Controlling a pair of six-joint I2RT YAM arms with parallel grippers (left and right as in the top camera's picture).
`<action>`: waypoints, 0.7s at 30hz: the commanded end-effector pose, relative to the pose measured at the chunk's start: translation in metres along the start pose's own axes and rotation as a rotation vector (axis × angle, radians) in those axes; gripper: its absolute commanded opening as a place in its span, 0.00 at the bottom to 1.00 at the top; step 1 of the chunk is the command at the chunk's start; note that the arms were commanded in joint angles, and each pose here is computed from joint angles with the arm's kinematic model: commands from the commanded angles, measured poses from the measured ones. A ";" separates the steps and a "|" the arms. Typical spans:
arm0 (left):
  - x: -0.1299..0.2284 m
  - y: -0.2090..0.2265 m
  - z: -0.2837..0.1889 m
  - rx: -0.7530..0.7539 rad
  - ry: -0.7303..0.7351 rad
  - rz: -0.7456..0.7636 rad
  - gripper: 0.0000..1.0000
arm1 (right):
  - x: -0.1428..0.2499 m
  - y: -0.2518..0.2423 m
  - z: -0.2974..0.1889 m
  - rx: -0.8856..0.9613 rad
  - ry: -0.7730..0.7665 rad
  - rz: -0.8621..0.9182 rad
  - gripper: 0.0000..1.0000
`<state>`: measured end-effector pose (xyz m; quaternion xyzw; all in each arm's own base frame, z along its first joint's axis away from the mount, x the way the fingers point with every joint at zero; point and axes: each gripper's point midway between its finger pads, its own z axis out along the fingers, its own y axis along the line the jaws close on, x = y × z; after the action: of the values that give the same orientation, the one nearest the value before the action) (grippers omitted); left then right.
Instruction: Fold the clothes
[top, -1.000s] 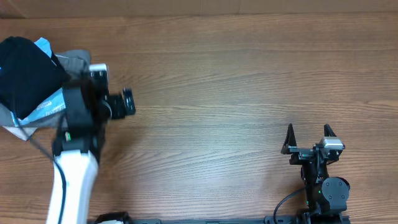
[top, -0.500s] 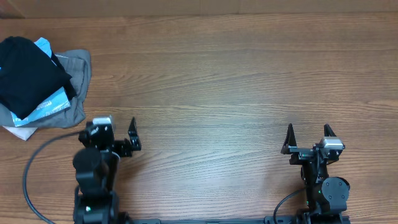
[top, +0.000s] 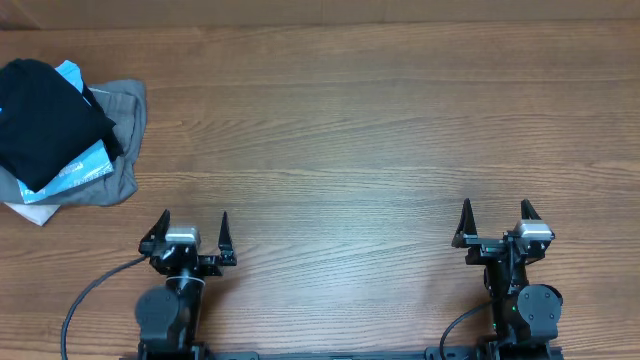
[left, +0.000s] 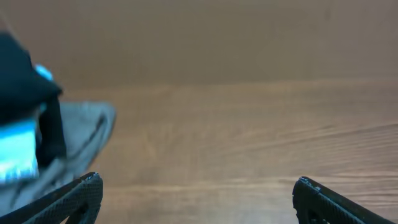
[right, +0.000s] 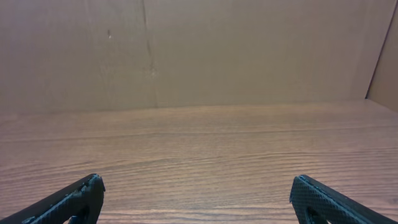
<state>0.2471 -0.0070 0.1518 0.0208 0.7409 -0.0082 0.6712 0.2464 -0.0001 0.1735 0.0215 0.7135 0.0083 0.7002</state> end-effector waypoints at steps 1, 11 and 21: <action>-0.003 0.002 -0.002 -0.021 -0.019 0.088 1.00 | 0.002 -0.001 0.000 0.005 -0.003 -0.007 1.00; -0.004 0.000 -0.001 -0.009 -0.021 0.087 1.00 | 0.002 -0.001 0.000 0.005 -0.003 -0.007 1.00; -0.004 0.000 -0.001 -0.009 -0.021 0.087 1.00 | 0.002 -0.001 0.000 0.005 -0.003 -0.007 1.00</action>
<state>0.2464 -0.0069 0.1553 0.0428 0.7347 0.0151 0.6769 0.2464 -0.0001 0.1734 0.0213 0.7138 0.0082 0.7000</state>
